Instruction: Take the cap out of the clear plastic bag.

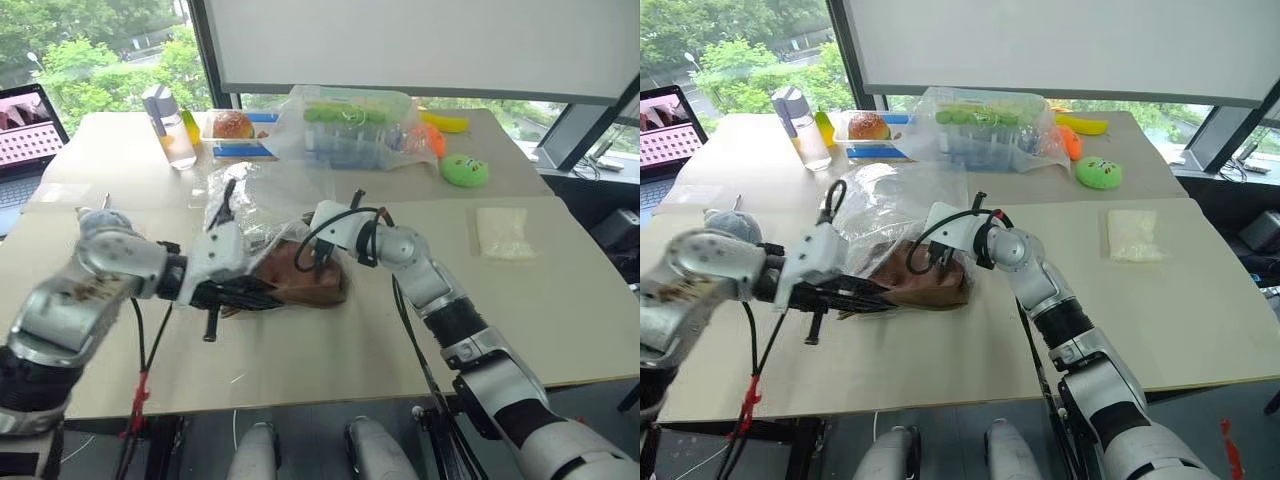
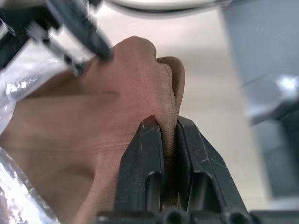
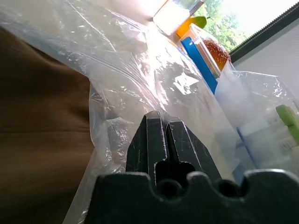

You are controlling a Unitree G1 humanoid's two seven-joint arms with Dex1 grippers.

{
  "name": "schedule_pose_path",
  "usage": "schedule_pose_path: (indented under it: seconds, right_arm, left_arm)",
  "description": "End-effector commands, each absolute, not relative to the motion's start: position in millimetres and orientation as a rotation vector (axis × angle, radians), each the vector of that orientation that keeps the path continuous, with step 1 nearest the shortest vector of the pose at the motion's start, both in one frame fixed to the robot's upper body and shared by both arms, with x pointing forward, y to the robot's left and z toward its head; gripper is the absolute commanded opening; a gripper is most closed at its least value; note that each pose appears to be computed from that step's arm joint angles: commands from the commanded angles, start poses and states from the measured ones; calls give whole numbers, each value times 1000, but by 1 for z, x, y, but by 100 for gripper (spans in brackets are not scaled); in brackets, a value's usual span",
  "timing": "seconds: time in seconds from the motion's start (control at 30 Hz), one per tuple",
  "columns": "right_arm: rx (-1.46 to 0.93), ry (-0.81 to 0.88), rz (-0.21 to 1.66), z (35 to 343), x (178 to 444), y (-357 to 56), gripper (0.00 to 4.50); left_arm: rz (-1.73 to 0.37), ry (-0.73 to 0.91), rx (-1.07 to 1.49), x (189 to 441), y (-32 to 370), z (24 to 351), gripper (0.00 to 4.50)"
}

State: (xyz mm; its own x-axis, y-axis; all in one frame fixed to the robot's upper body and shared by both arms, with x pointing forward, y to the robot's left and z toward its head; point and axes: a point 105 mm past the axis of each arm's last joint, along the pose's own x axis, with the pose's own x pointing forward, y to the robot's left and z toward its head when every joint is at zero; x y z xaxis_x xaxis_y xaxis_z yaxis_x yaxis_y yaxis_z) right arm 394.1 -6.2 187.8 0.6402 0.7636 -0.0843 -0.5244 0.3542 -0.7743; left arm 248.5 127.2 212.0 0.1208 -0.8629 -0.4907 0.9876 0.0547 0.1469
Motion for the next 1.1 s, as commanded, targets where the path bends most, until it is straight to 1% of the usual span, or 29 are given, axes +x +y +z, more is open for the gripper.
schedule_pose_path:
  seconds: [0.03, 0.17, 0.23, 0.37, 0.43, 0.5, 0.57, 0.63, 0.67, 0.7, 0.73, 0.8, 0.83, 0.97, 1.0, 1.1]
  right_arm:
    - [-855, -380, 826, 207, 393, -5, 0]
    - [-855, -380, 827, 206, 393, -5, 0]
    - [-856, -380, 828, 206, 393, -5, 0]
    - [-857, -380, 828, 206, 393, -5, 0]
    - [-858, -380, 829, 206, 393, -5, 0]
    - [-859, -379, 829, 206, 394, -5, 0]
    - [-860, -380, 829, 206, 393, -6, 0]
    - [-861, -380, 830, 206, 393, -6, 0]
    - [-861, -379, 830, 206, 393, -6, 0]
    - [-861, -379, 830, 205, 393, -6, 0]
    - [-862, -378, 830, 205, 393, -6, 0]
    - [-861, -379, 830, 206, 393, -6, 0]
    - [-861, -378, 830, 205, 393, -6, 0]
    - [-861, -378, 829, 205, 392, -6, 0]
    - [-861, -378, 829, 205, 392, -6, 0]
    - [-863, -378, 823, 206, 392, -9, 0]
  left_arm:
    - [-1571, 279, 356, 228, 121, 244, 2]
    - [-1535, 160, 268, 239, 127, 275, 2]
    - [-1515, 46, 179, 244, 139, 304, 2]
    - [-1462, -173, 66, 251, 153, 350, 2]
    - [-1437, -238, 32, 254, 156, 363, 2]
    - [-1239, -421, 28, 276, 171, 392, 2]
    - [-970, -577, 40, 303, 193, 418, 2]
    - [-812, -668, 23, 316, 211, 434, 2]
    - [-759, -685, 58, 320, 216, 436, 2]
    - [-729, -694, 91, 323, 217, 436, 2]
    - [-679, -688, 181, 328, 217, 431, 2]
    - [-651, -632, 376, 338, 209, 408, 2]
    - [-640, -595, 516, 346, 202, 389, 2]
    - [-632, -486, 907, 362, 189, 329, 2]
    - [-651, -425, 978, 366, 188, 309, 2]
    - [-744, -252, 1194, 365, 190, 254, 2]
